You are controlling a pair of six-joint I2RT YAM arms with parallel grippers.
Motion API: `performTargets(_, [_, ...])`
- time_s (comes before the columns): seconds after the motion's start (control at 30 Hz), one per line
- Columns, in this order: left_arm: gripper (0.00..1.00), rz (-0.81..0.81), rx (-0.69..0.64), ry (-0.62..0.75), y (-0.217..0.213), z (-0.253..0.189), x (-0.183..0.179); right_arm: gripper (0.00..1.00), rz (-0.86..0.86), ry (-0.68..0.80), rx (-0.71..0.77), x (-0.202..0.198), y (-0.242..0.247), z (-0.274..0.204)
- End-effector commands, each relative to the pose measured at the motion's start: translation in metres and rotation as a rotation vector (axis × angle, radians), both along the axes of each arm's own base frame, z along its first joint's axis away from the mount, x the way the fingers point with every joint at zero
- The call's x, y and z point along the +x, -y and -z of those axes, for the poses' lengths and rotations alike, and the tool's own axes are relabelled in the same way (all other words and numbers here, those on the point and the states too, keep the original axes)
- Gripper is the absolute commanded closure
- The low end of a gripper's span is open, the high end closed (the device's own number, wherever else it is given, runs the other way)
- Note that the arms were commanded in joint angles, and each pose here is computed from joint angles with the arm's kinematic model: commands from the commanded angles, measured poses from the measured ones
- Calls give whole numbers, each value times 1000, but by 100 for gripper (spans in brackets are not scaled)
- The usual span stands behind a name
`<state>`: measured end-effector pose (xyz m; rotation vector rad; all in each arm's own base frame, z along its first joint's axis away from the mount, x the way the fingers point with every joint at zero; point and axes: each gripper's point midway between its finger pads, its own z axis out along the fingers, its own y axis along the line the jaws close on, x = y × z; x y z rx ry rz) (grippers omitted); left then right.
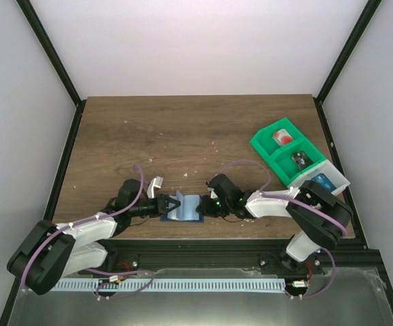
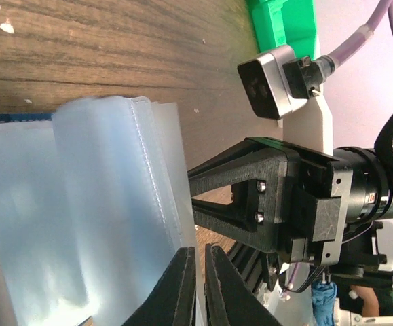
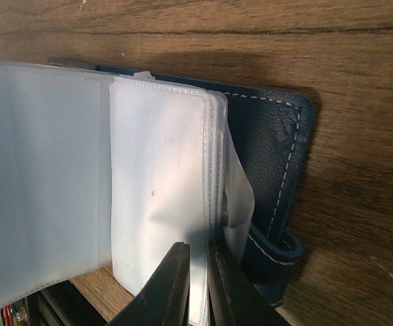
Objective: Take the credit cards out of the card holder
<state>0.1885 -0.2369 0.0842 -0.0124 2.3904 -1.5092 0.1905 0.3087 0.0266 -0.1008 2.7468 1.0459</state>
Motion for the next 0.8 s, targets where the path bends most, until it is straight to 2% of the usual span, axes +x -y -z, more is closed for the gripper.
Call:
performTargets(0.0, [93,27,-2,21,3,3,-3,89,-3,-16,-54,-7,8,16])
performTargets(0.47, [93,27,85,-34,3,36,-3,89,-10,-8,-40,-8,8,6])
performTargets(0.53, [87,-6,121,-10,-2,34,3,88,-8,5,-21,-7,7,-3])
performTargets(0.6, [79,-51,177,16,-9,30,11,81,-4,15,6,-7,5,-14])
performTargets(0.67, [62,-114,268,25,-24,33,18,76,-1,16,23,-8,5,-19])
performTargets(0.7, [58,-144,298,43,-29,31,23,75,1,19,28,-8,5,-21])
performTargets(0.77, [57,-184,331,70,-38,28,28,73,10,21,23,-7,6,-21])
